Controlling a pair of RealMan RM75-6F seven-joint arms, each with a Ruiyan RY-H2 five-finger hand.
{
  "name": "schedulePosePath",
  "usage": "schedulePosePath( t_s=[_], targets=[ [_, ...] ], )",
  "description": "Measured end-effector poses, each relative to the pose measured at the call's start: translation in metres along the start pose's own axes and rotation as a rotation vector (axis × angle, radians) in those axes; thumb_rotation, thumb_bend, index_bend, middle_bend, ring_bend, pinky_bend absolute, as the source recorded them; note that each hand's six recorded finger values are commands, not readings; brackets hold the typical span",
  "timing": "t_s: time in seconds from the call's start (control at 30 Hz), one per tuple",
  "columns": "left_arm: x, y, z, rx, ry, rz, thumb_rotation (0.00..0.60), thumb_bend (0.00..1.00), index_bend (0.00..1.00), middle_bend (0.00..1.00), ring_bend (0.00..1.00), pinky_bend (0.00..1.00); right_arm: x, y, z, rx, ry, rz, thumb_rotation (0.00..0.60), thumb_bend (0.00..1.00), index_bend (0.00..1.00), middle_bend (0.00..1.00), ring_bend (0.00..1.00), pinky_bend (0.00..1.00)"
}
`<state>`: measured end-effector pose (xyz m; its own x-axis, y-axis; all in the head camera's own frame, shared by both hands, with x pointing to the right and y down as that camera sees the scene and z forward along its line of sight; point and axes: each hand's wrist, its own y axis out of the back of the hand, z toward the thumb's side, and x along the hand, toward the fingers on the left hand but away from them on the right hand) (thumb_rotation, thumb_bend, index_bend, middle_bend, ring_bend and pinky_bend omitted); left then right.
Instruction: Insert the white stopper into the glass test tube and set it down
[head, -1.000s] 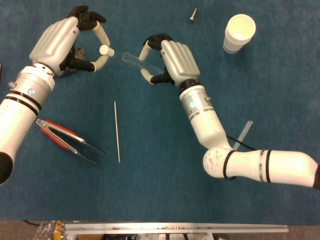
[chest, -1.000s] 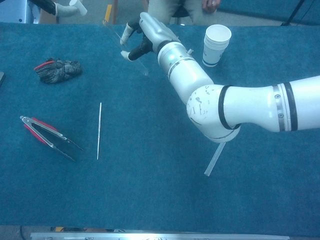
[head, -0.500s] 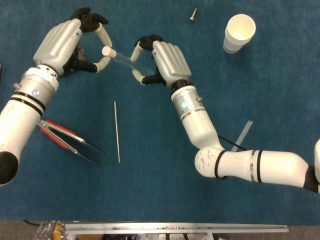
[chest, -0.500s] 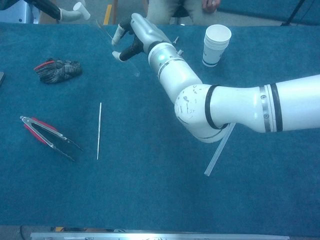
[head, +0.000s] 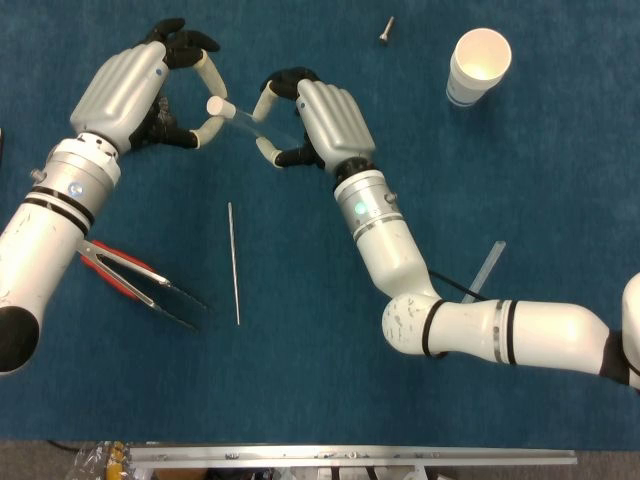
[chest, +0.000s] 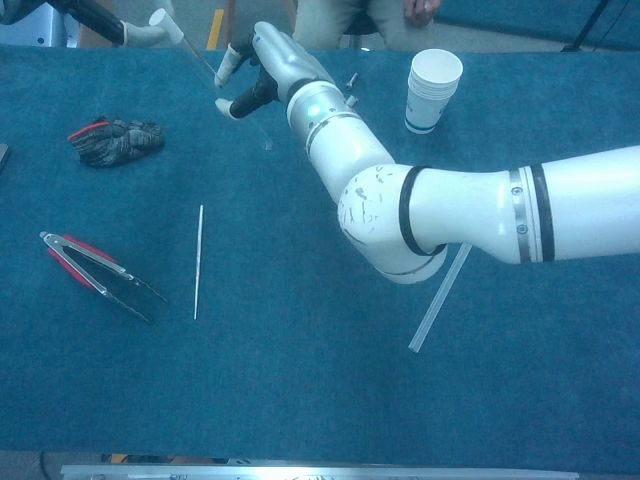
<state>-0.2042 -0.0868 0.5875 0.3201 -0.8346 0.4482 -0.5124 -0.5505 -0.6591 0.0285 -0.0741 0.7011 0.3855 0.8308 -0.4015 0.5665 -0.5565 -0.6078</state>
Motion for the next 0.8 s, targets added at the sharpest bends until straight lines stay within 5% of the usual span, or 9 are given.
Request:
schedulePosePath(
  t_s=[0.8],
  targets=[
    [0.0022,-0.0097,-0.0006,0.006,0.001,-0.020,0.600,0.32,0.55,0.20,0.02,0.05,-0.0027,-0.0018,0.0027,-0.021,-0.004,0.003,0.600,0.39,0.66,0.33,0.18,0.37]
  ],
)
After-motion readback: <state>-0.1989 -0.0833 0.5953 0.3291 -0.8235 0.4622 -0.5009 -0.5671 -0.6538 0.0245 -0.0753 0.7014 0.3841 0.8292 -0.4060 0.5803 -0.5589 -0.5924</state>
